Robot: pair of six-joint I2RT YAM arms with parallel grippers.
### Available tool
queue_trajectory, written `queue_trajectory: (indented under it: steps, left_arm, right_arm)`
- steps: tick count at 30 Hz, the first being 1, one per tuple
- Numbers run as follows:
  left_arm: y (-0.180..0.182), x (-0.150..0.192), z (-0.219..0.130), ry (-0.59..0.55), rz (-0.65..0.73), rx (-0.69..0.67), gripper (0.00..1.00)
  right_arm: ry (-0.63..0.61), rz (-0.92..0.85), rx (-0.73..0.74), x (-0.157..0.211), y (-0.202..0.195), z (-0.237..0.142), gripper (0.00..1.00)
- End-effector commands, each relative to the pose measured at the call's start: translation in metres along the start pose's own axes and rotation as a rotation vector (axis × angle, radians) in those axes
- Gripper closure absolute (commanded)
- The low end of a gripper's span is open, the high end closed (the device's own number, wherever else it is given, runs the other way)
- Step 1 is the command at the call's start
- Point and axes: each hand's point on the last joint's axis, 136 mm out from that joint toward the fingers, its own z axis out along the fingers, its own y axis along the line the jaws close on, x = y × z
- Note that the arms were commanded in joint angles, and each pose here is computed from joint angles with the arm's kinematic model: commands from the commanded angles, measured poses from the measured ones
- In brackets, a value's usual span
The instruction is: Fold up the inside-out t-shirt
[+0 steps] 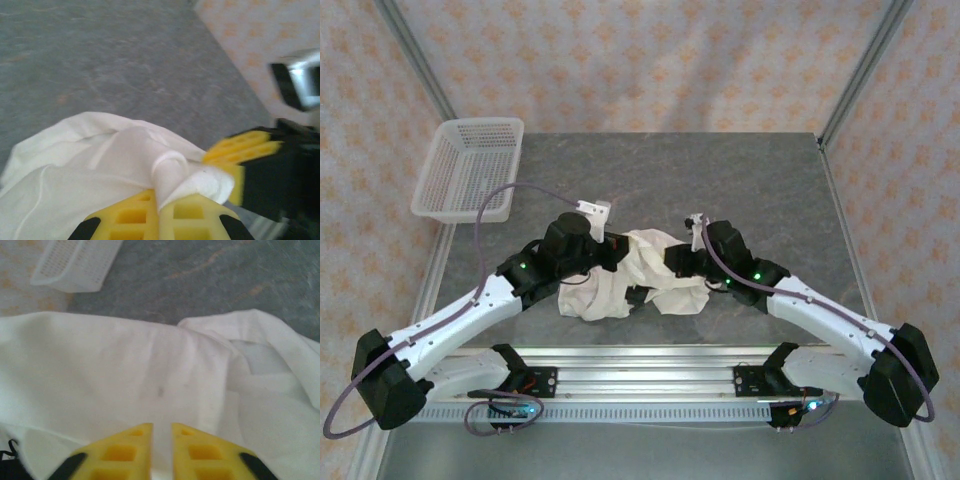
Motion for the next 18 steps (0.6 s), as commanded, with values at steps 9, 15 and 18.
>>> queue_trajectory:
  steps: [9, 15, 18]
  left_arm:
    - [-0.030, -0.011, 0.006, 0.015, 0.027, 0.152, 1.00]
    - [-0.025, -0.009, 0.009, 0.020, 0.023, 0.128, 1.00]
    - [-0.024, -0.009, 0.010, 0.021, 0.018, 0.119, 1.00]
  right_arm:
    - [-0.248, -0.372, -0.135, -0.014, 0.049, -0.053, 0.48]
    - [-0.273, -0.163, -0.211, -0.043, 0.076, -0.042, 0.48]
    - [-0.231, -0.079, -0.257, -0.045, 0.087, -0.030, 0.55]
